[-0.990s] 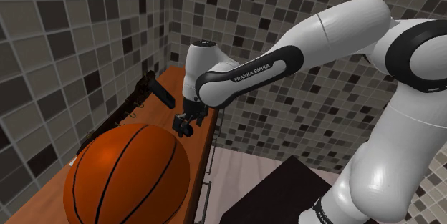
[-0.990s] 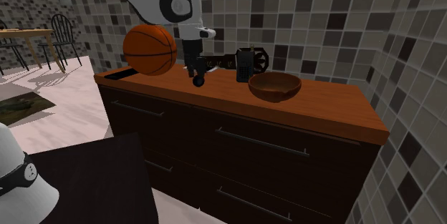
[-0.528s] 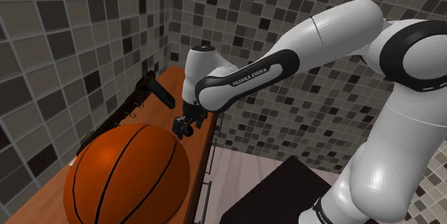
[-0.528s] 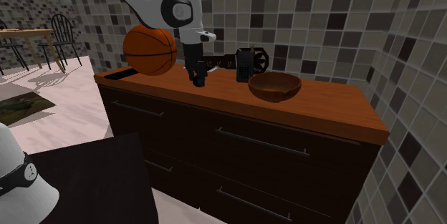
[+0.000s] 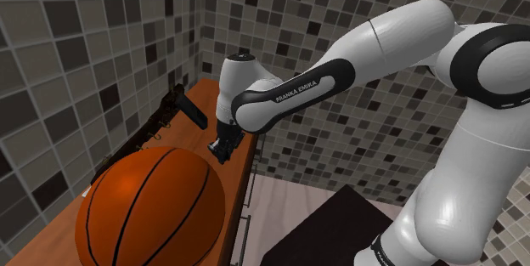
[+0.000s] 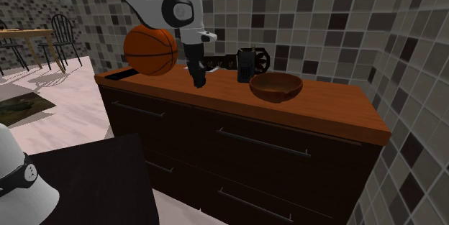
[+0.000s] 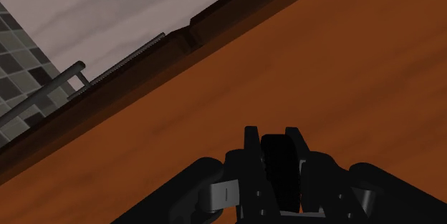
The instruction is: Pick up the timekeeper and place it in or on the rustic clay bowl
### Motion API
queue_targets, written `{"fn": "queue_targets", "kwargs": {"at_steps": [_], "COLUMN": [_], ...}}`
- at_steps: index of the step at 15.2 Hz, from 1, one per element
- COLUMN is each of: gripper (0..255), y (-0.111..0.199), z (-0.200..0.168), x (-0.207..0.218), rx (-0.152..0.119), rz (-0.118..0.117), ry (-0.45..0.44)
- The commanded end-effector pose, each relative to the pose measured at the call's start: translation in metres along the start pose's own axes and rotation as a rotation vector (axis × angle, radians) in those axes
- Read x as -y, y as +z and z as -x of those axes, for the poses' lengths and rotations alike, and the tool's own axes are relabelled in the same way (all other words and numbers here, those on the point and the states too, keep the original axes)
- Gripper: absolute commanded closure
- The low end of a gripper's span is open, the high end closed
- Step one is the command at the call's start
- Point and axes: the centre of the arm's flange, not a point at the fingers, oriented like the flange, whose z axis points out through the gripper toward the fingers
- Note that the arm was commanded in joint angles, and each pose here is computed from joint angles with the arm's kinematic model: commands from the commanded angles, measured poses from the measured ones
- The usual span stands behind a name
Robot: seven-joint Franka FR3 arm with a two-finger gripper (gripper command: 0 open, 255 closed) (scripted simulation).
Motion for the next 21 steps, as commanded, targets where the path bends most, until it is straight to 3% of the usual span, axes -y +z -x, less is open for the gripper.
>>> {"fn": "queue_targets", "kwargs": {"at_steps": [1,4,21], "gripper": [255,255,255], "y": [0.0,0.0,-0.09], "z": [0.0,0.0,-0.003], "x": [0.0,0.0,-0.001], "rx": [0.0,0.0,0.0], "rz": [0.0,0.0,0.0], "ry": [0.0,0.0,0.0]}}
